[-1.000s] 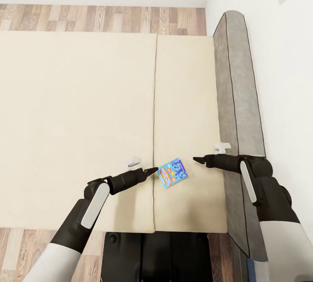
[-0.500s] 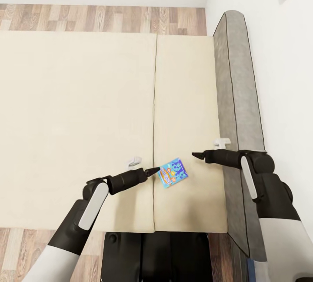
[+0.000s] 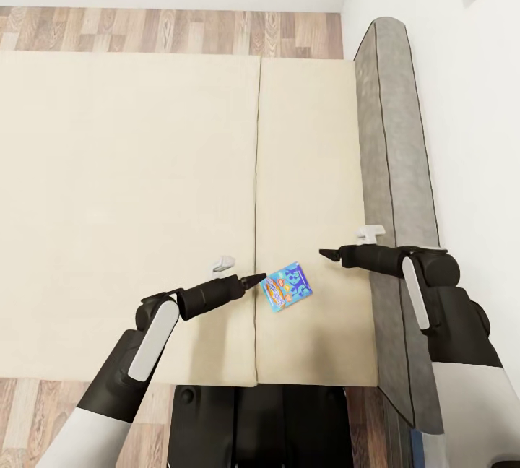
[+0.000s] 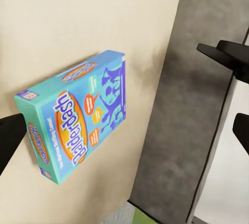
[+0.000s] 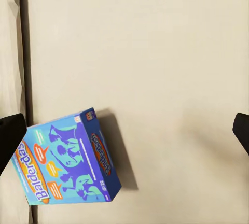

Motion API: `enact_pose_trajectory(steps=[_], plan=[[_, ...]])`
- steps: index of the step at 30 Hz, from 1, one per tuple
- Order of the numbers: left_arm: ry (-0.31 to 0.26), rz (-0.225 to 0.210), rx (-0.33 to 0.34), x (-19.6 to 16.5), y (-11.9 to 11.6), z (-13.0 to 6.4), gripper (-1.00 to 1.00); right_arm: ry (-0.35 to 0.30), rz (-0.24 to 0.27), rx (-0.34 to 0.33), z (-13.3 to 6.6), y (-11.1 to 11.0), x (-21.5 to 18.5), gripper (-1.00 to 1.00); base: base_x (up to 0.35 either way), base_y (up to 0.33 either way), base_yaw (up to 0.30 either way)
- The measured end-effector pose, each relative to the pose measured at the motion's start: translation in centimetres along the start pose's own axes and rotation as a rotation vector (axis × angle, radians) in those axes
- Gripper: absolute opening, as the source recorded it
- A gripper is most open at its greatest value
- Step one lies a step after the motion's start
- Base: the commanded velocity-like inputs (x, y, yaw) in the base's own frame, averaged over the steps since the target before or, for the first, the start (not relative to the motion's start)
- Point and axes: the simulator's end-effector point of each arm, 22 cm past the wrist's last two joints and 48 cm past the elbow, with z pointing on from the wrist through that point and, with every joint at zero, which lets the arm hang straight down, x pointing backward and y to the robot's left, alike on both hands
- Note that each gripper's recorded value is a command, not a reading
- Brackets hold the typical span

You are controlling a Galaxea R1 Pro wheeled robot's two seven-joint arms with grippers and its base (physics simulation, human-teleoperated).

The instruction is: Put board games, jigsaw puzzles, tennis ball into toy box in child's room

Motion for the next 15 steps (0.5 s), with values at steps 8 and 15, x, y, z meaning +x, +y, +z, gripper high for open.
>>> enact_pose_trajectory(steps=[8,15], plan=[[0.000,0.000,0.000,0.00,0.00,0.00,1.00,0.000,0.000,0.000,0.00,0.00,0.00,1.00,0.000,0.000,0.000],[0.000,0.000,0.000,0.00,0.00,0.00,1.00,0.000,0.000,0.000,0.00,0.00,0.00,1.00,0.000,0.000,0.000]])
